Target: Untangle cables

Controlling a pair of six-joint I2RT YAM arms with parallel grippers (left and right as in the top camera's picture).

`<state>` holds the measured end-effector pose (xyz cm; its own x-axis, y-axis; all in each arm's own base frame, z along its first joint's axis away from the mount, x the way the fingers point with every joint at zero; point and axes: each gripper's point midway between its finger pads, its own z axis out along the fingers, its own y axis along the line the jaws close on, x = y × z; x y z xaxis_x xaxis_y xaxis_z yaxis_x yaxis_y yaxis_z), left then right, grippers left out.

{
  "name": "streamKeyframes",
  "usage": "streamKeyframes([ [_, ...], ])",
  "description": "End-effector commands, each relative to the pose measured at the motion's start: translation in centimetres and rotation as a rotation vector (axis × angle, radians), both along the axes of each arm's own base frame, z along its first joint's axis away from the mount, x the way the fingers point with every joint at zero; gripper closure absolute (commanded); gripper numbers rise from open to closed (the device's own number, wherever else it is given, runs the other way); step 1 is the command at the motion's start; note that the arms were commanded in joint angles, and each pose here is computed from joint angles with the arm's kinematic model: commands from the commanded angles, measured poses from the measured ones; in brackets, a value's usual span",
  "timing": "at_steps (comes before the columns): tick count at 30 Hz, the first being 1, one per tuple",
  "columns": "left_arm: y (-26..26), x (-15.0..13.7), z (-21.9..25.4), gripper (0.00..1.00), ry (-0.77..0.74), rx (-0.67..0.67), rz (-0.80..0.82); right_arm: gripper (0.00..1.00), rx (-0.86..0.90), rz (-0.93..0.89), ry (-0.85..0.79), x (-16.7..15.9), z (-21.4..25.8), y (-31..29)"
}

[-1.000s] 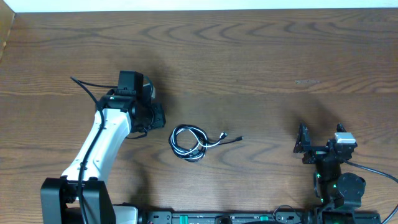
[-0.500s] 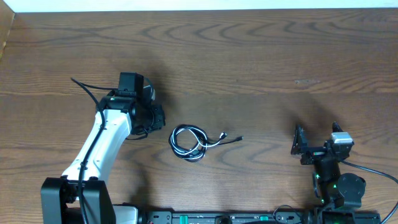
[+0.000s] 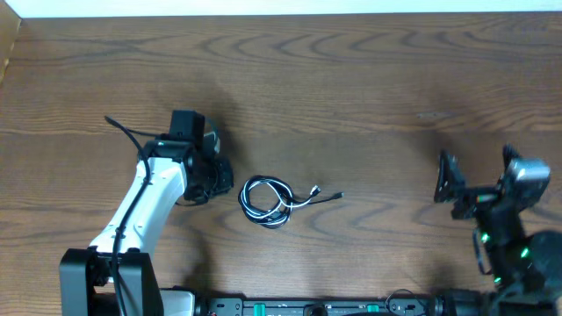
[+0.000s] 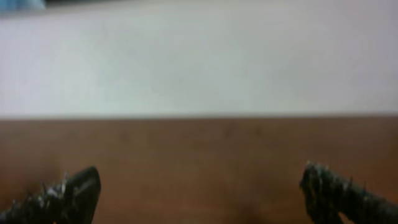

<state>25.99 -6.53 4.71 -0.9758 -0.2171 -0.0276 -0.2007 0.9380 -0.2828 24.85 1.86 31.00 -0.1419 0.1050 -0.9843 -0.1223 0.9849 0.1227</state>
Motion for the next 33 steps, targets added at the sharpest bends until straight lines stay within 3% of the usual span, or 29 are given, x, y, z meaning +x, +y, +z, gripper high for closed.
streamKeyframes([
  [1,-0.1,-1.3,-1.0,0.75,0.043,-0.007,0.017,0.01,0.028,0.104,0.09,1.3,1.6,1.6],
  [7,-0.1,-1.3,-1.2,0.68,0.053,-0.01,0.06,0.01,0.173,0.27,0.337,3.9,1.0,4.5],
  [16,-0.1,-1.4,-2.7,0.67,0.08,-0.013,0.12,0.01,0.342,0.477,0.665,6.5,-5.6,9.3],
  [18,-0.2,-1.4,-2.9,0.67,0.088,-0.016,0.121,0.01,0.457,0.488,0.748,7.1,-6.7,10.5],
  [20,-0.2,-1.4,-2.9,0.67,0.092,-0.018,0.13,0.15,0.472,0.544,0.764,7.4,-7.1,11.7],
  [21,-0.4,-1.5,-2.9,0.67,0.093,-0.027,0.126,0.33,0.472,0.559,0.773,7.5,-7.4,12.2],
  [23,-0.8,-1.5,-2.8,0.67,0.092,-0.037,0.117,0.59,0.462,0.577,0.804,7.7,-8.4,13.2],
  [25,-1.2,-1.5,-2.8,0.67,0.088,-0.038,0.101,0.75,0.438,0.584,0.844,7.8,-9.8,14.4],
  [33,-2.1,-1.4,-2.8,0.67,0.069,-0.032,0.06,0.65,0.33,0.64,0.974,7.9,-15.7,19.9],
])
